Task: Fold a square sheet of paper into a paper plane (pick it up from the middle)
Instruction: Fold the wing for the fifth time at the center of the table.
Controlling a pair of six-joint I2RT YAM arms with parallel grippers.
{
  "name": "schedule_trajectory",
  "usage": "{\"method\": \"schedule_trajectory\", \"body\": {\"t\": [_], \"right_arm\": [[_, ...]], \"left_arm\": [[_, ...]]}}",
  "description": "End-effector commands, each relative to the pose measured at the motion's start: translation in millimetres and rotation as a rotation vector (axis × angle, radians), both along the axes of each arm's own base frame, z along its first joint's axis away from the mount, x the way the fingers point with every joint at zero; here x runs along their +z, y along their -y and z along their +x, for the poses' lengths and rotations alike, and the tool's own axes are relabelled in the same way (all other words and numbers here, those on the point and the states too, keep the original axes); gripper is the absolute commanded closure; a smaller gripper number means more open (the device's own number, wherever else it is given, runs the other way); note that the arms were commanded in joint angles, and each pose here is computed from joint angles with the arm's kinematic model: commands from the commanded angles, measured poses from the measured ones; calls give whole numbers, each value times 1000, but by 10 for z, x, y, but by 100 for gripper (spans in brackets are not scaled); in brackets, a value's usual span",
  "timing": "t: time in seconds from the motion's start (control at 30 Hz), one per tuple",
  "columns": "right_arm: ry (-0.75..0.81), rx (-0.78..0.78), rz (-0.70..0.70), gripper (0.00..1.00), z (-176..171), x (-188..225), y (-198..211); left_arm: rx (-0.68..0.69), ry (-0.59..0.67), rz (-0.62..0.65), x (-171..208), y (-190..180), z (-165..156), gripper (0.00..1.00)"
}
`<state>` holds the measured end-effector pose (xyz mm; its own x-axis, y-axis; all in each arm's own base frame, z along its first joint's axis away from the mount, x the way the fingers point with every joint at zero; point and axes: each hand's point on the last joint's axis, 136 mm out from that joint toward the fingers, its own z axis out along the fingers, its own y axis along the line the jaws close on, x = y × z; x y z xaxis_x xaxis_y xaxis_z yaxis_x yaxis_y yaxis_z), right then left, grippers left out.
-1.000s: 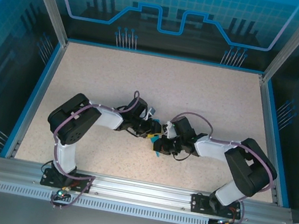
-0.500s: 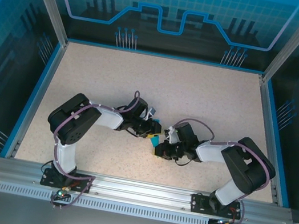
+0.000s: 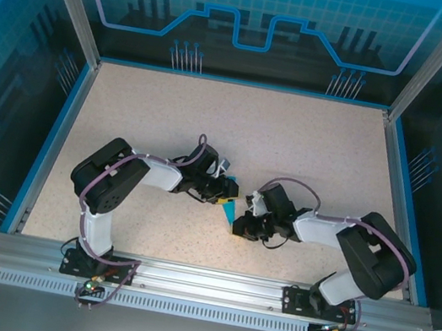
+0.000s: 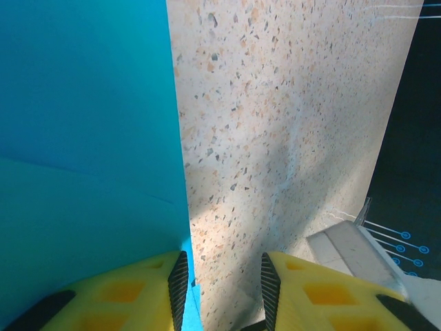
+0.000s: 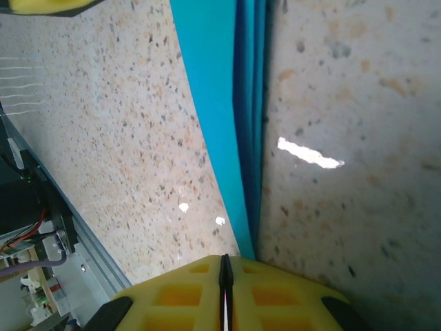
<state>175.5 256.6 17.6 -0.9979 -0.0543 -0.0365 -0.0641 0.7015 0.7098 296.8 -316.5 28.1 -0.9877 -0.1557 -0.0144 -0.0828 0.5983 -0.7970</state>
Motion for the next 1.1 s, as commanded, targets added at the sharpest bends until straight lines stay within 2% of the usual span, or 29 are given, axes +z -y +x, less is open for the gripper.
{"method": "schedule_trajectory", "body": {"t": [0.0, 0.17, 0.37, 0.63, 0.9, 1.07], "right_arm": [[78, -23, 29, 87, 154, 284, -39], [130, -76, 68, 85, 410, 462, -131], [96, -125, 45, 85, 557, 225, -187], [-34, -106, -58, 86, 329, -283, -52], [-15, -71, -53, 86, 200, -66, -23], [-63, -32, -93, 86, 7, -213, 7]], "left_arm": [[1, -34, 60, -173, -69, -40, 62], [-1, -40, 60, -194, -47, -40, 62], [-6, -40, 59, -185, -26, -41, 62], [-10, -43, 67, -194, -39, -61, 62], [-9, -45, 77, -209, -62, -83, 62], [-6, -47, 80, -220, -63, -76, 62]]}}
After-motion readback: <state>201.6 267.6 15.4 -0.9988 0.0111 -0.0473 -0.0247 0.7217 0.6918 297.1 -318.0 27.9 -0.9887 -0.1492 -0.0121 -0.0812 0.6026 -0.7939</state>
